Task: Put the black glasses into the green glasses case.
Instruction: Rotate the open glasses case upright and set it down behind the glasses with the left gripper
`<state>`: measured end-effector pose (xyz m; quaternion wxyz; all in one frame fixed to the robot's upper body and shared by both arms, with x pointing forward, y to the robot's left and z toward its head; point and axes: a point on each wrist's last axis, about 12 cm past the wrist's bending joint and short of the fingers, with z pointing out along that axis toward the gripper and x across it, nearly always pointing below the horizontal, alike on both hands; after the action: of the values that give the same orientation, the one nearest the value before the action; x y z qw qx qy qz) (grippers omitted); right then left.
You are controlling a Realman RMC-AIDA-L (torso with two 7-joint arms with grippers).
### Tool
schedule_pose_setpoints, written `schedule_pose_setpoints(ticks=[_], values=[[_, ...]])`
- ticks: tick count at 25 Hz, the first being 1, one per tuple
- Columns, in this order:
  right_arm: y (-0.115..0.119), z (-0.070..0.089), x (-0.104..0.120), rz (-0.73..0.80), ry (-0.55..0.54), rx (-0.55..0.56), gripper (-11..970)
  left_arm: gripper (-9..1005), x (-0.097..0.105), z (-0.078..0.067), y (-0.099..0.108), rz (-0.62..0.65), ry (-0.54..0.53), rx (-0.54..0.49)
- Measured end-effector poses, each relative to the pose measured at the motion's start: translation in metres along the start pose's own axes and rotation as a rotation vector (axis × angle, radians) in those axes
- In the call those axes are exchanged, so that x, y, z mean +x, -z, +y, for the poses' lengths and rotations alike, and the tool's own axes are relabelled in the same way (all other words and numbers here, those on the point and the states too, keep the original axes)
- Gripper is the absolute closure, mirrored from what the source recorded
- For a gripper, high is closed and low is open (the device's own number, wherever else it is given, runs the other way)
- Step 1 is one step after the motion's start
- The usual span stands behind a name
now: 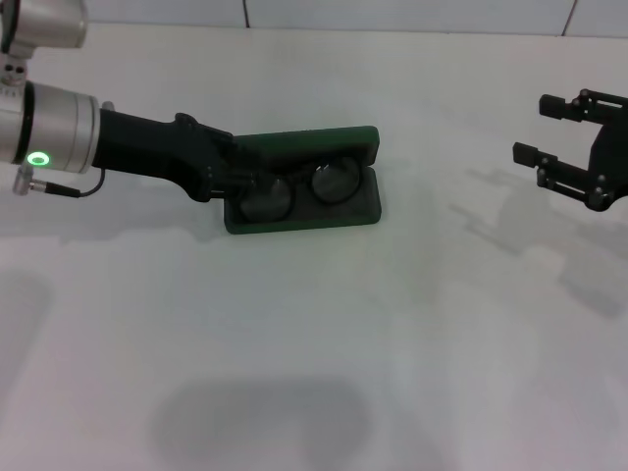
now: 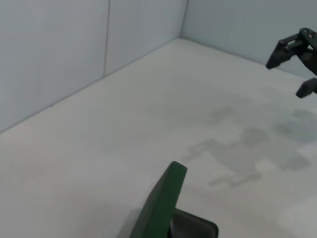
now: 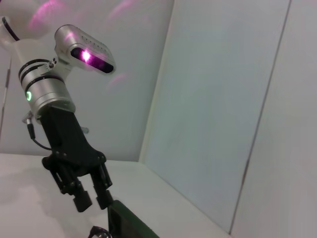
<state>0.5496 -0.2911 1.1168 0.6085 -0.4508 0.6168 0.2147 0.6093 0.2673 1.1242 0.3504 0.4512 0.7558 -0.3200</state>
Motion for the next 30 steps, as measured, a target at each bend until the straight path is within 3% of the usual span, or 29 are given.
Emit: schedule_pose_setpoints(ticks=[10,22,30], values=[[-0.009,-0.001,-0.005,-0.003,0.023,-0.034,415,550,0.013,0.004,0.013,-0.217,0.016,-0.149],[-0.012,0.000,-0.006,0.000,0.030,-0.050,415,547,0.026,0.009,-0.006,-0.089,-0.033,-0.243],[-0.012,0.000,-0.005,0.001,0.028,-0.050,415,552,0.025,0.009,-0.012,-0.042,-0.072,-0.246]])
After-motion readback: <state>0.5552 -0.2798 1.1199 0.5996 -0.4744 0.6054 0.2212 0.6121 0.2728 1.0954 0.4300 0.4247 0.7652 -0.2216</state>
